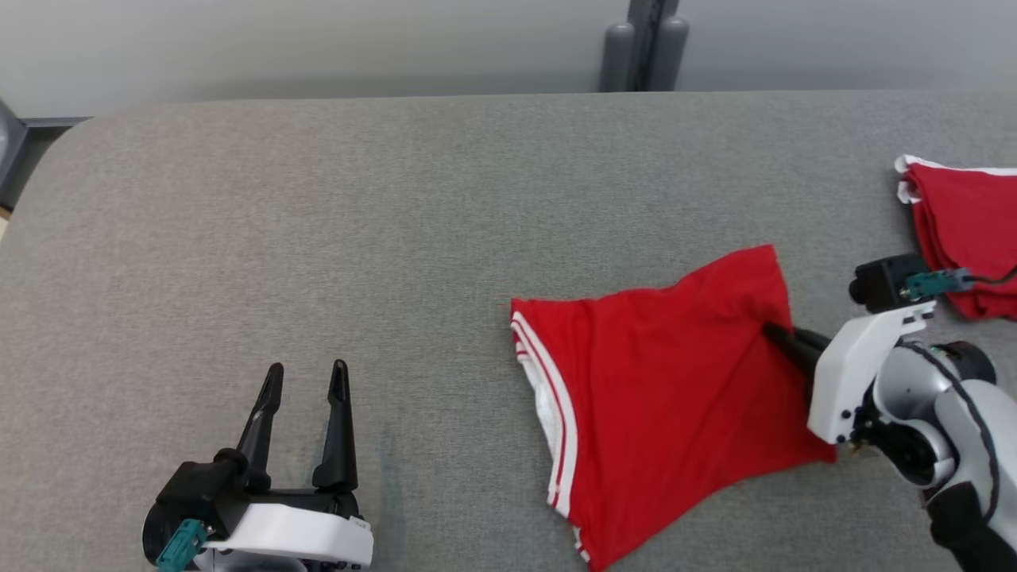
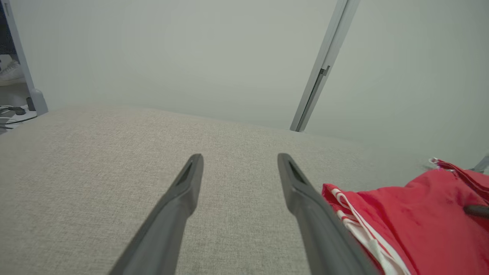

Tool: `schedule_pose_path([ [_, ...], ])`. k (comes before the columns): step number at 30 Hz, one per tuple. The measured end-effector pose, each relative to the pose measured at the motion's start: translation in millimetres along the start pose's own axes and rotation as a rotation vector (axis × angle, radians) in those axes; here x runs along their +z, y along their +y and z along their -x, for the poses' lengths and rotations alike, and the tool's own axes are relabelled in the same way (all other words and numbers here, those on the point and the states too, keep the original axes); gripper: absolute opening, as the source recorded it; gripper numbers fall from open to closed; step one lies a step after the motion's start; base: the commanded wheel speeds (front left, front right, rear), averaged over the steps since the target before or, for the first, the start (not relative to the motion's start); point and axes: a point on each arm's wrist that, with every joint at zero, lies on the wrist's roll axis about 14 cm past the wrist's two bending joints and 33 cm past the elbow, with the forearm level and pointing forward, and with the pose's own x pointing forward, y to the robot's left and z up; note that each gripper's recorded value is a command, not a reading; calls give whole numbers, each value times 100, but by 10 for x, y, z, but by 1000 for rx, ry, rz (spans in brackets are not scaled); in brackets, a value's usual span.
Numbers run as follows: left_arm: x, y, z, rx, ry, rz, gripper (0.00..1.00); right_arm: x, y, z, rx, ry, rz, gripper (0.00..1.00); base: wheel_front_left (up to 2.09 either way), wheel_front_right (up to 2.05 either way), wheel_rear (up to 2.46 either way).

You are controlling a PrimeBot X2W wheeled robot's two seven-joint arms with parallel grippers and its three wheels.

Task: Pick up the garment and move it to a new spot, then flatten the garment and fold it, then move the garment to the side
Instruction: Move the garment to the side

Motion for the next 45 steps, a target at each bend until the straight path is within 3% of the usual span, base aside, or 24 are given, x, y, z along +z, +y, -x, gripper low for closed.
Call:
schedule_pose_path([
  [12, -227, -659, -397, -214, 45, -15, 100, 171, -991, 674, -261, -110, -58, 0, 0, 0, 0],
  [19, -474, -1153, -590, -367, 101, -12, 100, 94, -1282, 1023, -375, -142, -99, 0, 0, 0, 0],
  [24, -592, -1351, -636, -425, 130, -7, 100, 71, -1302, 1057, -398, -147, -108, 0, 0, 0, 0],
  [30, -591, -1333, -626, -424, 135, -14, 100, 360, -1243, 956, -377, -188, -59, 0, 0, 0, 0],
  [45, -575, -1018, -622, -339, 134, -25, 100, 1495, -1228, 648, -346, -349, 22, 0, 0, 0, 0],
])
